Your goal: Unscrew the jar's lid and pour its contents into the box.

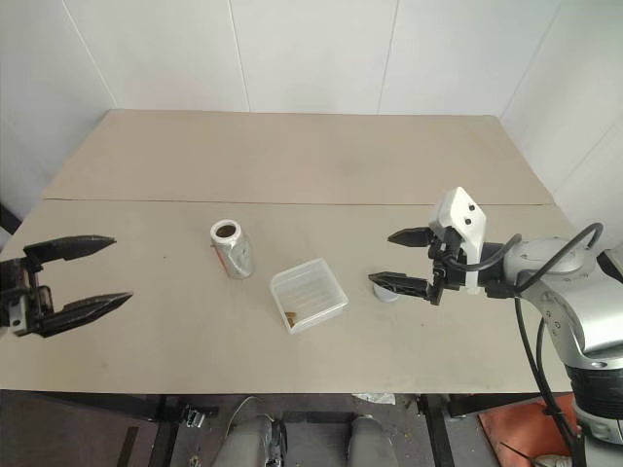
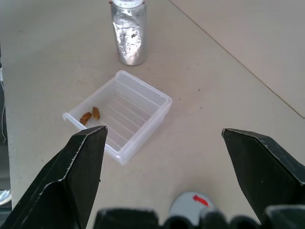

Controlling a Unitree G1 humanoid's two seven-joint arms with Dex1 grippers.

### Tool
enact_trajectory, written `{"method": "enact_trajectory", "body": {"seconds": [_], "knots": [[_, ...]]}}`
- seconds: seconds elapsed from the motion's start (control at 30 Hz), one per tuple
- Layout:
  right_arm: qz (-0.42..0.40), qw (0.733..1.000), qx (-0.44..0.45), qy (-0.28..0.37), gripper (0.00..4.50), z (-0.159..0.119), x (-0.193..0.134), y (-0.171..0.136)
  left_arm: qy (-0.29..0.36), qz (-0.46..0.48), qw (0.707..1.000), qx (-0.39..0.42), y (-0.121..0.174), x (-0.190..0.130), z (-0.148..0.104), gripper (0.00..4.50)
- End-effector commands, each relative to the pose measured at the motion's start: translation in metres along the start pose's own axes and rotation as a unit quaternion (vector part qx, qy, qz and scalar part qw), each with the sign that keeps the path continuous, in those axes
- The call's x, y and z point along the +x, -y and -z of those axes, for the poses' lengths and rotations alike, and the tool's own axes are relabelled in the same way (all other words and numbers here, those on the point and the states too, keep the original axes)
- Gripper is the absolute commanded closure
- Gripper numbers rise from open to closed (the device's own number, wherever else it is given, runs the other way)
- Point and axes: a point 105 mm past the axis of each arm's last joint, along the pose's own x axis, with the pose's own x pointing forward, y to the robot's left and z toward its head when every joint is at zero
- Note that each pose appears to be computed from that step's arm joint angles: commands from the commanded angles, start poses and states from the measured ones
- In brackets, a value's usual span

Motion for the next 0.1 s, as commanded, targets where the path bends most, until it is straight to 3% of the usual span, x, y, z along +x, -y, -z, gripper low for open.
{"method": "enact_trajectory", "body": {"seconds": [0.03, 0.1], "knots": [[0.012, 0.999, -0.030, 0.011, 0.00, -0.0141, -0.0080, 0.0047, 0.002, -0.004, 1.000, 0.013, 0.0022, -0.0008, -0.0015, 0.02], [0.009, 0.999, -0.033, 0.012, 0.00, -0.0156, -0.0063, 0.0034, 0.006, -0.002, 1.000, 0.010, 0.0034, 0.0016, 0.0002, 0.02]]}}
